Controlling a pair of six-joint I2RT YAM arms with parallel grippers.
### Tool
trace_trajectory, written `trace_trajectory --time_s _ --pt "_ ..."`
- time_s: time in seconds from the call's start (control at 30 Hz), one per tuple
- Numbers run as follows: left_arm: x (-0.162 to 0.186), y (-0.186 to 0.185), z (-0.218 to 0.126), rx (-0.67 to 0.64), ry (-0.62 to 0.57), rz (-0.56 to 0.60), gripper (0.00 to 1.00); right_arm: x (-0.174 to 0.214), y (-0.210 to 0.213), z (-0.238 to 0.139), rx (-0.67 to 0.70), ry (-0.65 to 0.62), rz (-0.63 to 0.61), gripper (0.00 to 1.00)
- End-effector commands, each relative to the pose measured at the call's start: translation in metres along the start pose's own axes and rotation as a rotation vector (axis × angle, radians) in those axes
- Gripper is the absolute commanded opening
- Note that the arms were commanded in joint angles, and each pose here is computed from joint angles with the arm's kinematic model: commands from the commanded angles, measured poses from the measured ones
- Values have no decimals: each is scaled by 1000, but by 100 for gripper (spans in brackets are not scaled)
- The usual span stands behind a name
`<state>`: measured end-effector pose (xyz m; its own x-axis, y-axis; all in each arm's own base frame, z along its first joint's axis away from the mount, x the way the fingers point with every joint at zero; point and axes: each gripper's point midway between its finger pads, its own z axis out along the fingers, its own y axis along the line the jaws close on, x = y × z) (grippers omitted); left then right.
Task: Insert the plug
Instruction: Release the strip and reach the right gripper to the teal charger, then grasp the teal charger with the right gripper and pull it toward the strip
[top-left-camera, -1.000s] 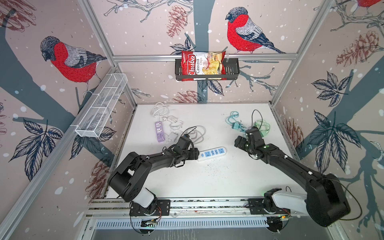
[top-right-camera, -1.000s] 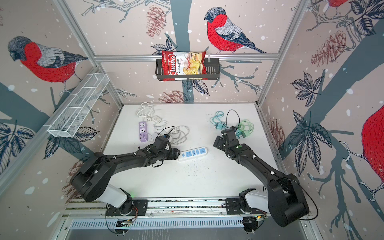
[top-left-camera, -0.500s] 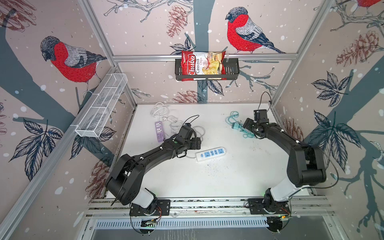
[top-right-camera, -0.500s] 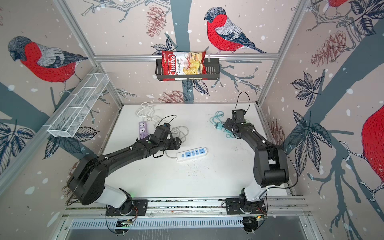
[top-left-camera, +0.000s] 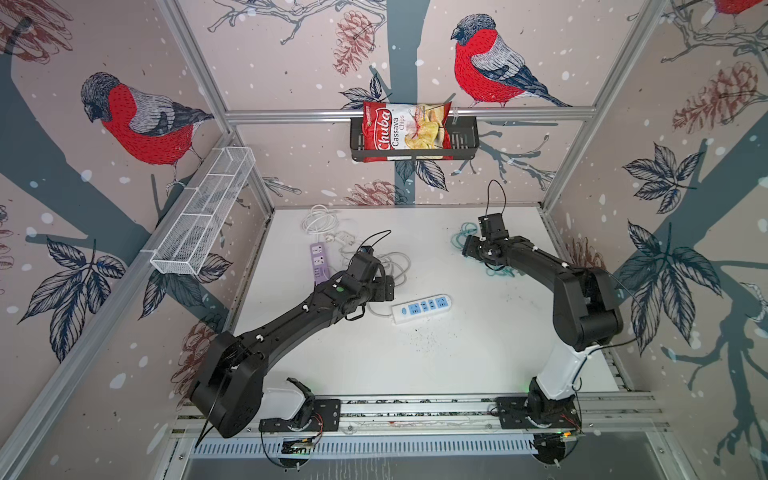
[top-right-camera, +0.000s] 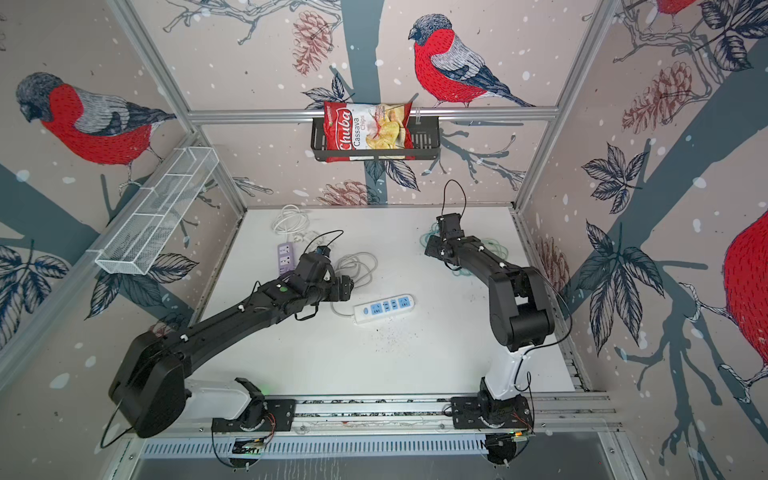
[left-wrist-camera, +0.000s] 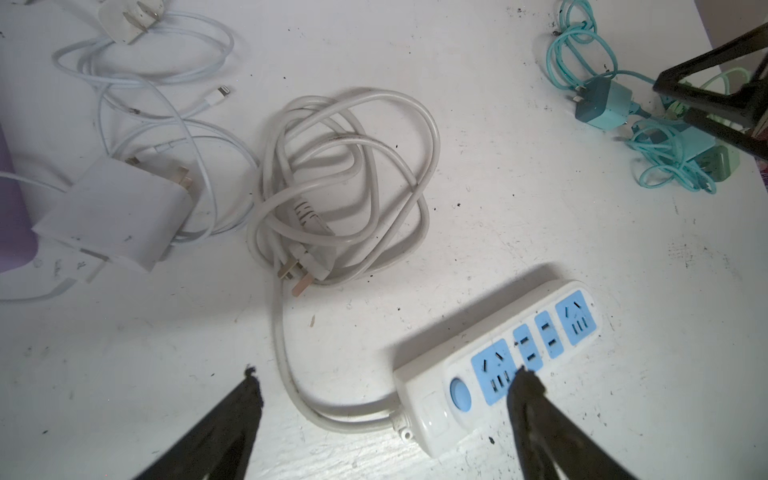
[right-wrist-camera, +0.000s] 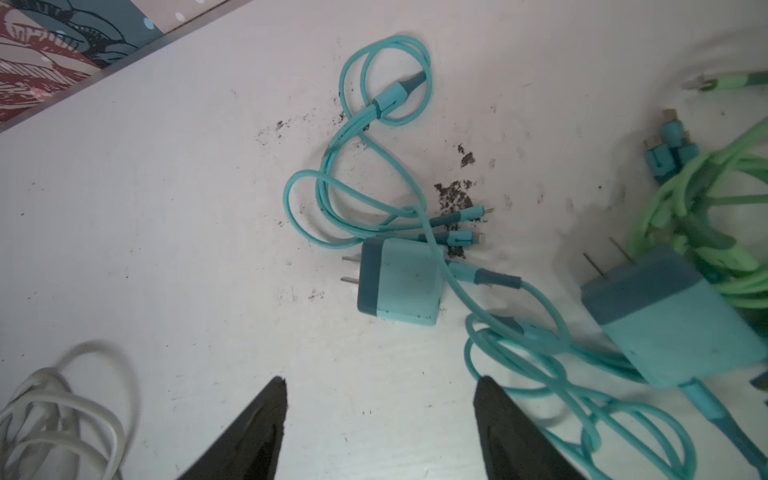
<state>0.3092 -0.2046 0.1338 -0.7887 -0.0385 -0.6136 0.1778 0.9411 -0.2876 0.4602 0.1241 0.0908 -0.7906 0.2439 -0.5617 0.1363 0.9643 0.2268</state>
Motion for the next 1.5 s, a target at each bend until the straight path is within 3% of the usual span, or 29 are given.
trace_trajectory --time_s 0.0,0.6,0.8,0.9,1.07,1.3,1.47 --pt "5 6 -6 -18 6 -11 91 -1 1 10 25 15 16 72" --pt "15 12 -1 -29 15 -40 91 5 -8 60 156 82 -30 72" --pt "14 13 -5 -33 5 -40 91 13 -8 65 171 100 -42 63" --pt "14 12 -6 -25 2 -38 91 20 -3 64 160 114 -71 53" --pt "19 15 -5 -32 14 -38 91 32 9 55 149 137 -123 34" --pt "22 16 -12 -15 -2 -49 91 55 39 12 79 140 -185 29" --pt "19 10 -17 19 -14 -38 91 101 49 -16 2 183 -189 28"
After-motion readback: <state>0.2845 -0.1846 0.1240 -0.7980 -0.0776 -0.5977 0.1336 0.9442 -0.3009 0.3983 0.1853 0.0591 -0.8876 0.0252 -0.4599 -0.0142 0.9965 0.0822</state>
